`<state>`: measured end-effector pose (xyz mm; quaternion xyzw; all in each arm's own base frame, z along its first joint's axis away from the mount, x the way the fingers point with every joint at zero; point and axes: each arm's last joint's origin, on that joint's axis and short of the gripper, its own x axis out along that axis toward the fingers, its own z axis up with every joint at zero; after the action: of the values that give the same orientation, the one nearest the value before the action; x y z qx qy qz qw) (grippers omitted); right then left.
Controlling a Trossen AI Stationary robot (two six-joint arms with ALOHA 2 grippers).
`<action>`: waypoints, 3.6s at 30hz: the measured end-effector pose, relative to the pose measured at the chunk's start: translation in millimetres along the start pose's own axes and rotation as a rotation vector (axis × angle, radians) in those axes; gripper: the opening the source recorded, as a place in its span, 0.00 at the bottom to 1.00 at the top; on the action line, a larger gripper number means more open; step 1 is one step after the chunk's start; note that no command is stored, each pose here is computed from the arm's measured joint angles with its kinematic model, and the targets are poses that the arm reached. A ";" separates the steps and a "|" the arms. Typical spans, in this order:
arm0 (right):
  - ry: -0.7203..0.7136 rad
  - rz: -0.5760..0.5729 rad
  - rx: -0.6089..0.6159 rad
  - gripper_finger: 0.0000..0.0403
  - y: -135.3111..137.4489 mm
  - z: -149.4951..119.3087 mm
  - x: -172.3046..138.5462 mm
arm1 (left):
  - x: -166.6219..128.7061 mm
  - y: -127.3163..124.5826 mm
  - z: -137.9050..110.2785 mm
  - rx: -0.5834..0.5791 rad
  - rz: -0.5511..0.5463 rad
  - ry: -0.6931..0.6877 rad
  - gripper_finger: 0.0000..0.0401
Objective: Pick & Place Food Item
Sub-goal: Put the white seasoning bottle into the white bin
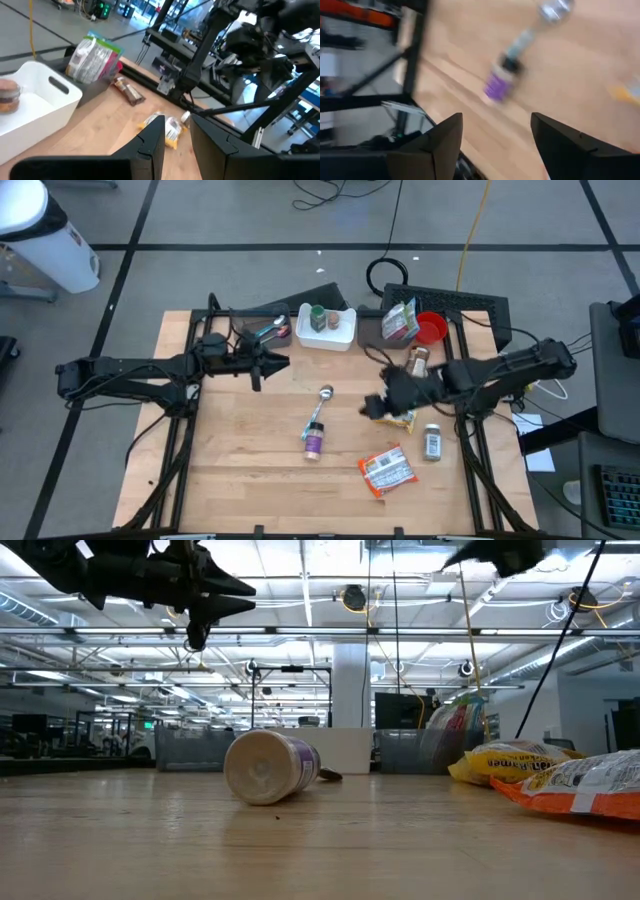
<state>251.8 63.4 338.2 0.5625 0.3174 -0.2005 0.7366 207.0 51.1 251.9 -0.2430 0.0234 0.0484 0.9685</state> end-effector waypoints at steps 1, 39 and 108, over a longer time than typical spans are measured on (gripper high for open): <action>0.024 -0.038 0.028 0.56 -2.9 -8.2 -0.2 | 0.0 0.4 -0.9 -0.002 0.004 0.009 0.25; 0.129 -0.773 0.344 0.51 -134.4 -97.4 33.5 | -0.4 4.1 -8.3 0.004 0.040 0.086 0.25; 0.226 -0.796 0.385 0.86 -185.4 -102.7 58.7 | -0.5 4.7 -9.1 -0.019 0.050 0.092 0.25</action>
<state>148.2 112.0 150.5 0.5418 0.5441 -0.4606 0.4452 205.8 50.8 241.8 -0.2533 0.0734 0.0616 0.9626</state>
